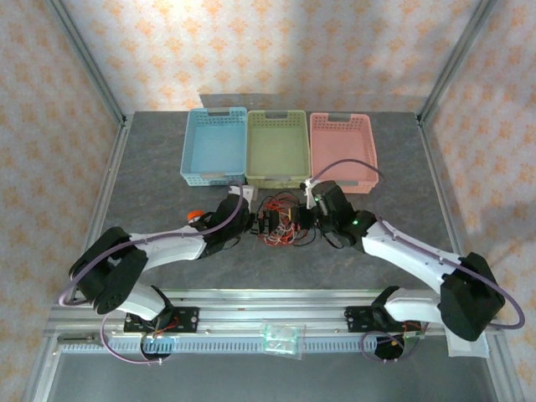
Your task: Untangle the cables
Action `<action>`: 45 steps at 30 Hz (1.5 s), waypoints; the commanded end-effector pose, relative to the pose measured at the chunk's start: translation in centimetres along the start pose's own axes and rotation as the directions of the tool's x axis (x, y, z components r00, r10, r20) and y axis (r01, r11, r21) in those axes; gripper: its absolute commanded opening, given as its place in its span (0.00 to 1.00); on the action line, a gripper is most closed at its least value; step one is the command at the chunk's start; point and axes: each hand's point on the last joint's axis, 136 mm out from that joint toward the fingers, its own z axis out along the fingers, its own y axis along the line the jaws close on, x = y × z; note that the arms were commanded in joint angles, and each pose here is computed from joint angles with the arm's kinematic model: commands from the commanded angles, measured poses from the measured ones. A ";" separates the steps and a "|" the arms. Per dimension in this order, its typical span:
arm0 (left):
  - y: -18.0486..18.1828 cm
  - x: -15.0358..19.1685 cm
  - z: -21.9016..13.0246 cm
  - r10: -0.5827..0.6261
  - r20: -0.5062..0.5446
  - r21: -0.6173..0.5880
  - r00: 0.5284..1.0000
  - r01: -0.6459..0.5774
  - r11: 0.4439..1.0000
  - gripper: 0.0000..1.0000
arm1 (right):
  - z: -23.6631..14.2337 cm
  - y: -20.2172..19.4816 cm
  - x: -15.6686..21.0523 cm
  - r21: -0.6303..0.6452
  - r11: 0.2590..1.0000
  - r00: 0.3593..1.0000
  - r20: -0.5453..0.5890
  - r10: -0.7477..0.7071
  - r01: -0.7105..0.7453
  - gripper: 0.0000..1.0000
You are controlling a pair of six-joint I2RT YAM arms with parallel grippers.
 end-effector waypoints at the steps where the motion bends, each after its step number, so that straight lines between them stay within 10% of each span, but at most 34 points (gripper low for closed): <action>1: -1.3 -1.7 0.5 -0.036 0.045 0.043 0.998 0.035 0.998 0.99 | -1.3 2.1 -1.5 -0.091 0.994 0.996 0.065 -0.060 0.066 0.00; 9: -2.8 -2.9 0.8 -0.172 0.099 0.154 0.980 0.155 0.976 1.00 | -1.4 2.5 -1.1 -0.117 0.991 0.997 0.048 -0.065 0.070 0.00; 20: 1.9 -1.9 3.2 -0.146 0.096 -0.176 0.985 0.161 0.971 1.00 | -4.5 4.4 -4.0 -0.152 0.985 0.989 0.138 -0.056 0.077 0.00; 45: 5.2 2.8 4.2 -0.174 -0.002 -0.283 0.985 0.166 0.945 0.99 | -16.8 5.1 -14.2 0.036 0.996 0.846 0.525 -0.090 0.083 0.00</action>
